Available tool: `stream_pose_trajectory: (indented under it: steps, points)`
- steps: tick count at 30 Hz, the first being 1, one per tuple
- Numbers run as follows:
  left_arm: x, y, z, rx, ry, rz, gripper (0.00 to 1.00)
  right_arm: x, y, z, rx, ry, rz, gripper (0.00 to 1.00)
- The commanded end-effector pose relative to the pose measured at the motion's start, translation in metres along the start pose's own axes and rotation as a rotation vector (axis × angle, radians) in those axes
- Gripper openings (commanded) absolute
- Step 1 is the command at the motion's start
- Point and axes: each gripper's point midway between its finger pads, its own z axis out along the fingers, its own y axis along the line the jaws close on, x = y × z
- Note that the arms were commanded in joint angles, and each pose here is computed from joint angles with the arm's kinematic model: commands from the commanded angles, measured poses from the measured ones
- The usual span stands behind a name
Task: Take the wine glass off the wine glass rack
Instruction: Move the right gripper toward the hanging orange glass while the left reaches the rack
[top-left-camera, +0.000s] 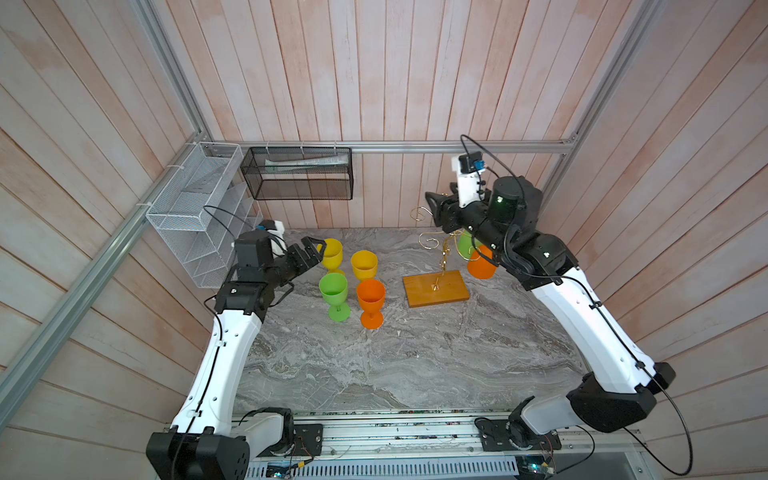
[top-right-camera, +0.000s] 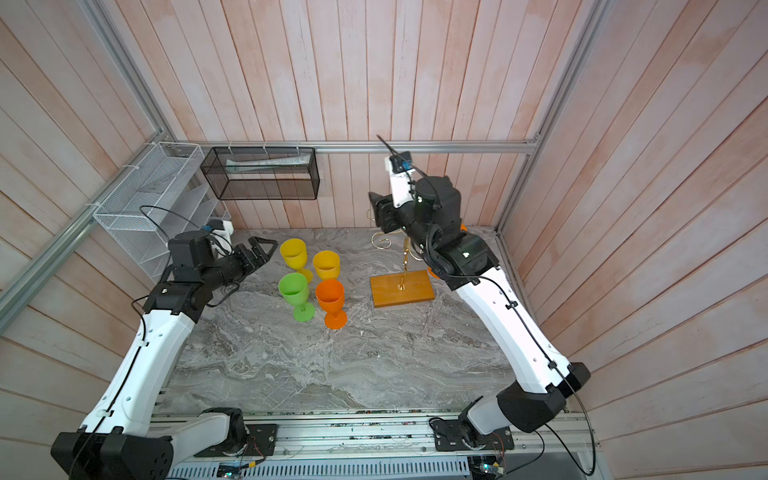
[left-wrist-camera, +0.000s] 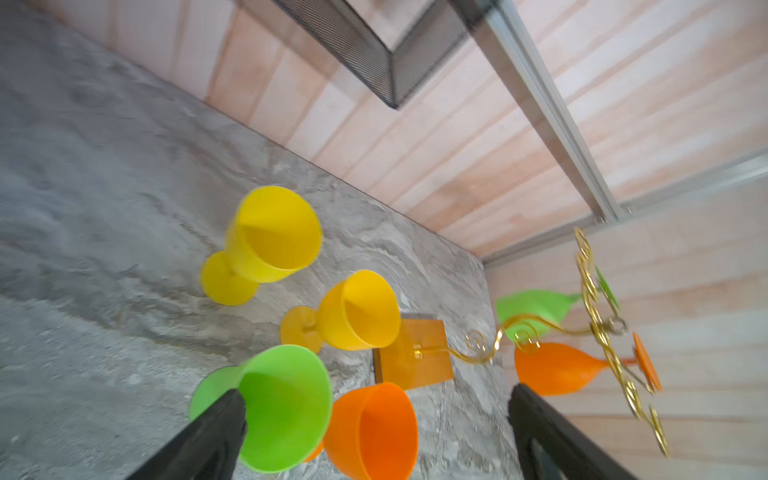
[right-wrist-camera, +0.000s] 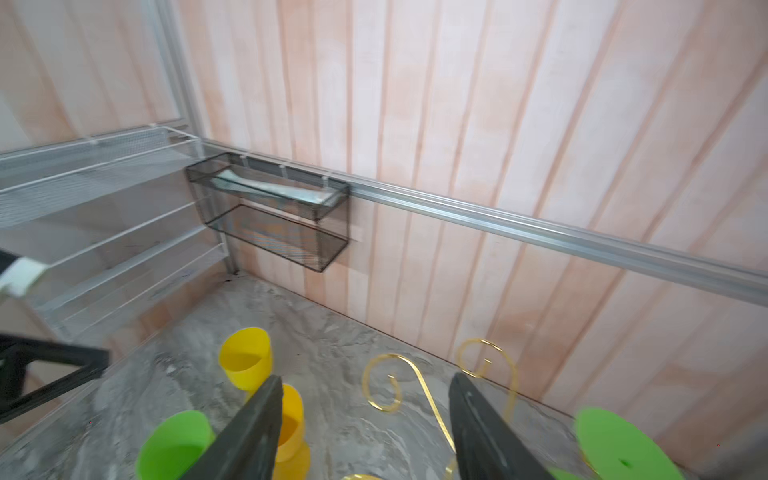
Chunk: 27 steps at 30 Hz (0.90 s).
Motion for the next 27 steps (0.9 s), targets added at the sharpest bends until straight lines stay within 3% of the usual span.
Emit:
stream_pose_trajectory:
  steps: [1, 5, 10, 18, 27]
  points:
    - [-0.009, -0.06, 0.0, 0.081, -0.066, 0.26, 1.0, -0.002, -0.055, -0.014, 0.113, -0.061, 0.172, 0.68]
    - [0.039, -0.123, 0.023, 0.197, 0.054, 0.48, 1.0, 0.014, -0.117, -0.035, 0.221, -0.085, 0.287, 0.71]
    - [0.091, -0.178, 0.043, 0.292, 0.147, 0.678, 1.0, 0.036, -0.158, -0.06, 0.296, -0.12, 0.39, 0.74]
    - [0.114, -0.194, 0.092, 0.281, 0.282, 0.719, 1.0, 0.046, -0.174, -0.081, 0.345, -0.137, 0.406, 0.76]
    - [0.095, -0.181, 0.134, 0.145, 0.271, 0.691, 1.0, 0.052, -0.171, -0.081, 0.31, -0.14, 0.432, 0.76]
